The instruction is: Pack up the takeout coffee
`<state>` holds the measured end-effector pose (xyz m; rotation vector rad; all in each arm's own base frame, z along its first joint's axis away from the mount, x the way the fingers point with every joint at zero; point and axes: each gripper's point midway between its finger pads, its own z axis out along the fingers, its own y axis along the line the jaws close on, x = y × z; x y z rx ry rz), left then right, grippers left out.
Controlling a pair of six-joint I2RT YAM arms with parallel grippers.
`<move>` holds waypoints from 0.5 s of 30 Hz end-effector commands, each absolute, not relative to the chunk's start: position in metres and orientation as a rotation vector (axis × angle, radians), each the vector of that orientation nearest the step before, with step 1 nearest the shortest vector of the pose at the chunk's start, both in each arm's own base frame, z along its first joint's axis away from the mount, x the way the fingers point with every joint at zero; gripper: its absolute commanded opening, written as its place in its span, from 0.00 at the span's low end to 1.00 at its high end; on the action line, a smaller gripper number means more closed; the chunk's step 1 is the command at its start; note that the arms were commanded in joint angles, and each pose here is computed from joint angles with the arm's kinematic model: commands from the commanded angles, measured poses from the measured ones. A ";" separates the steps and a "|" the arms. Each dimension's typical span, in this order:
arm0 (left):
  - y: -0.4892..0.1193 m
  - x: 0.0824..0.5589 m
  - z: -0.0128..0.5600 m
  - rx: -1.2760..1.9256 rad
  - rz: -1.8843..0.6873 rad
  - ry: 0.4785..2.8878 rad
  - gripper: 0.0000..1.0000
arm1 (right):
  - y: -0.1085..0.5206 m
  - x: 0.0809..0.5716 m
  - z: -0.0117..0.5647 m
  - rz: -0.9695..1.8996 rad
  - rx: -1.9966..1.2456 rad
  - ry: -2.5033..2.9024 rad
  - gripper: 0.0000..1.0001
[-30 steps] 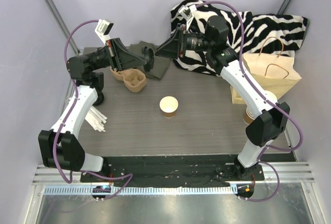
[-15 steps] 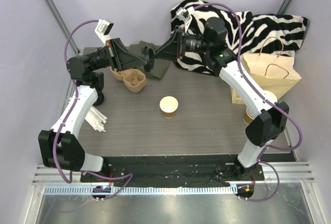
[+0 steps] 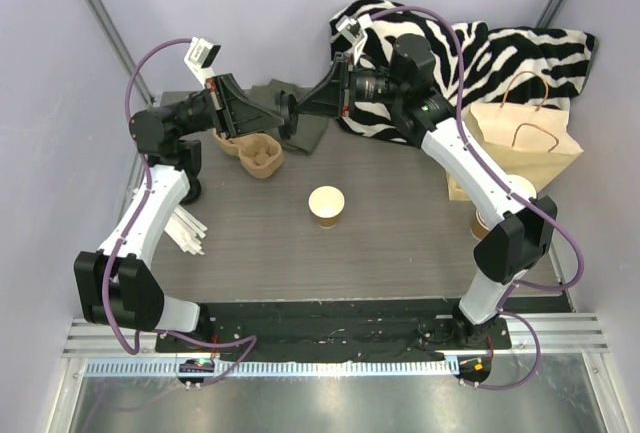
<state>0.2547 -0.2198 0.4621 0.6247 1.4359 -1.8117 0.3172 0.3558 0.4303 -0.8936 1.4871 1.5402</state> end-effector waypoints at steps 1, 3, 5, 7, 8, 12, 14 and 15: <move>-0.219 0.237 0.473 0.713 -1.771 1.366 0.00 | 0.356 0.312 0.454 1.520 -0.931 1.390 0.26; -0.219 0.237 0.472 0.712 -1.773 1.369 0.00 | 0.356 0.310 0.455 1.524 -0.935 1.382 0.18; -0.219 0.238 0.472 0.711 -1.774 1.370 0.00 | 0.356 0.310 0.454 1.530 -0.937 1.382 0.12; -0.219 0.239 0.471 0.709 -1.775 1.373 0.00 | 0.355 0.309 0.455 1.528 -0.941 1.377 0.07; -0.219 0.238 0.472 0.713 -1.774 1.371 0.00 | 0.355 0.309 0.455 1.527 -0.943 1.376 0.05; -0.219 0.237 0.471 0.714 -1.776 1.375 0.00 | 0.355 0.308 0.455 1.527 -0.946 1.374 0.01; -0.219 0.238 0.471 0.713 -1.776 1.376 0.00 | 0.355 0.309 0.455 1.523 -0.938 1.377 0.04; -0.219 0.237 0.471 0.714 -1.775 1.373 0.00 | 0.354 0.310 0.455 1.522 -0.934 1.379 0.09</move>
